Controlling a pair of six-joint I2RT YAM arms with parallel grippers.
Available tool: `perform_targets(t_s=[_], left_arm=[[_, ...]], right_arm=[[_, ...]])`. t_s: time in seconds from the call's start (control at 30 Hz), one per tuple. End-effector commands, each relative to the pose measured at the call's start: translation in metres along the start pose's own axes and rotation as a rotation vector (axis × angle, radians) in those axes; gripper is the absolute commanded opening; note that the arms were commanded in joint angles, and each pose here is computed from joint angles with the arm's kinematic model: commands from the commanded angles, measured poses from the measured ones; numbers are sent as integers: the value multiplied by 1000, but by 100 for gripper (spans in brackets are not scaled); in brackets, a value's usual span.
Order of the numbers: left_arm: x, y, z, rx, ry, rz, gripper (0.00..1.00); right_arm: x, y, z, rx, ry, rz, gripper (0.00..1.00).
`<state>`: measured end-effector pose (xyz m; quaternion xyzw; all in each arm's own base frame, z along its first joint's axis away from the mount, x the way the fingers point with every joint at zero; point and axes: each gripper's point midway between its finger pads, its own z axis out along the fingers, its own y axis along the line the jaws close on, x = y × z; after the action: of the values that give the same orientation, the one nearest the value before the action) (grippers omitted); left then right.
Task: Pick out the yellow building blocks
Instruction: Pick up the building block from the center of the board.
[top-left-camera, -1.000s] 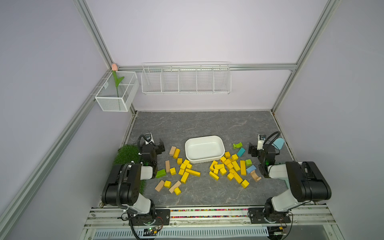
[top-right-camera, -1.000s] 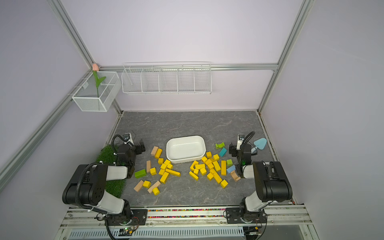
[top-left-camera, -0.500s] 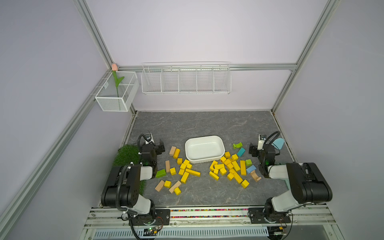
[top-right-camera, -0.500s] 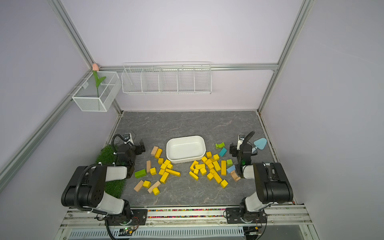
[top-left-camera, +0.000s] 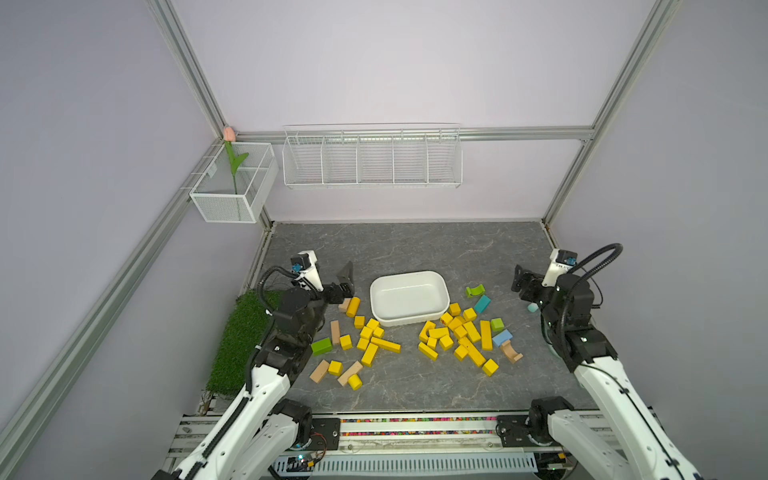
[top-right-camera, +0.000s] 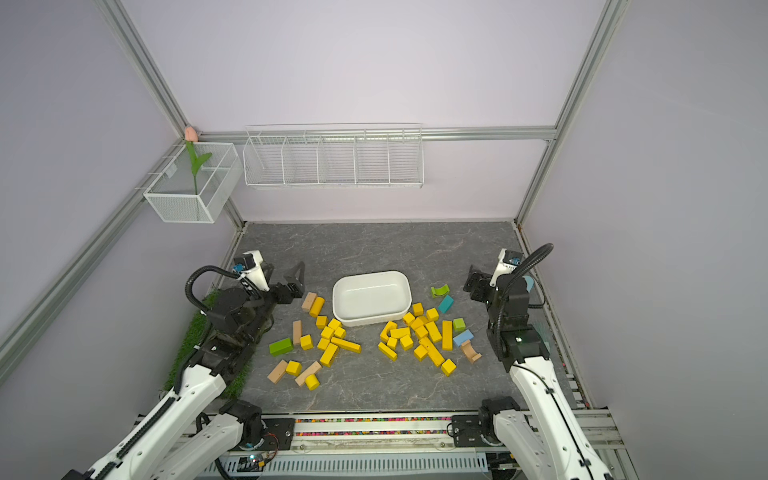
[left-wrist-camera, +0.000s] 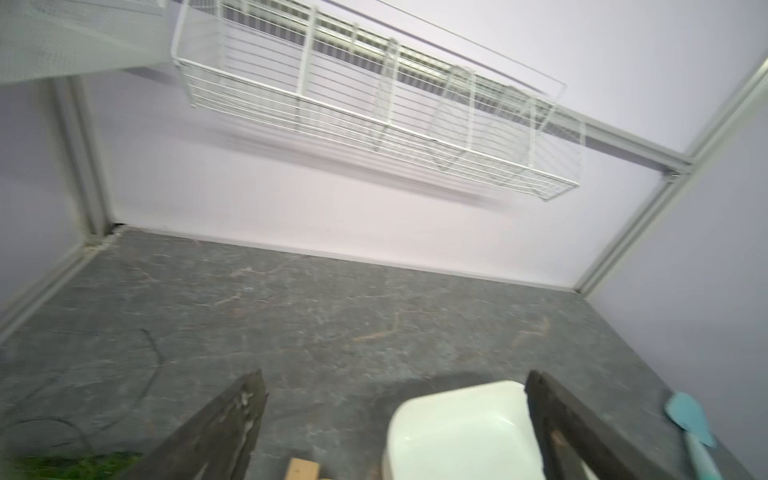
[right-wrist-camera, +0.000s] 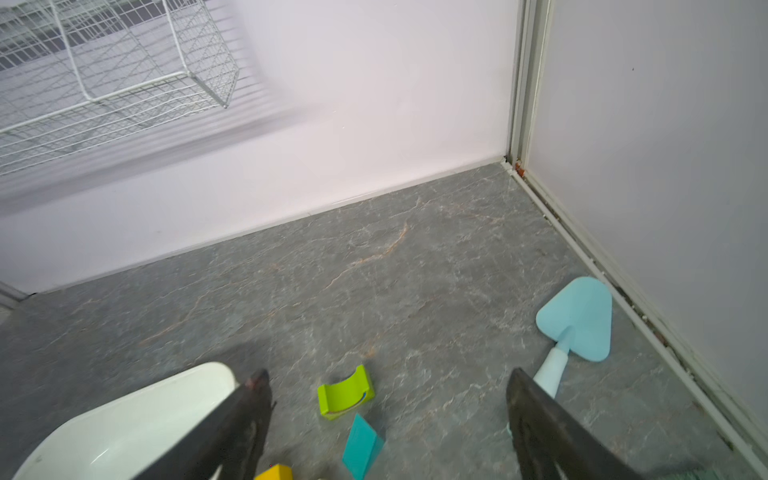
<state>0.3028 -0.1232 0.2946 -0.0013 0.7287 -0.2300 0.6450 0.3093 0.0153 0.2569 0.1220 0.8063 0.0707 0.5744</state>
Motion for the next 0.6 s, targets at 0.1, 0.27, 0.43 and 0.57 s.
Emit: perform_targets(t_s=[0.1, 0.27, 0.43, 0.57], left_arm=[[70, -22, -21, 51, 218, -106, 99], [108, -16, -14, 18, 315, -127, 99], [116, -16, -8, 7, 363, -99, 99], [120, -23, -10, 50, 375, -104, 99]], right_arm=[[59, 1, -35, -63, 228, 82, 89], [83, -2, -41, -70, 283, 119, 89], [95, -5, -47, -85, 276, 146, 89], [117, -18, -47, 4, 351, 244, 89]])
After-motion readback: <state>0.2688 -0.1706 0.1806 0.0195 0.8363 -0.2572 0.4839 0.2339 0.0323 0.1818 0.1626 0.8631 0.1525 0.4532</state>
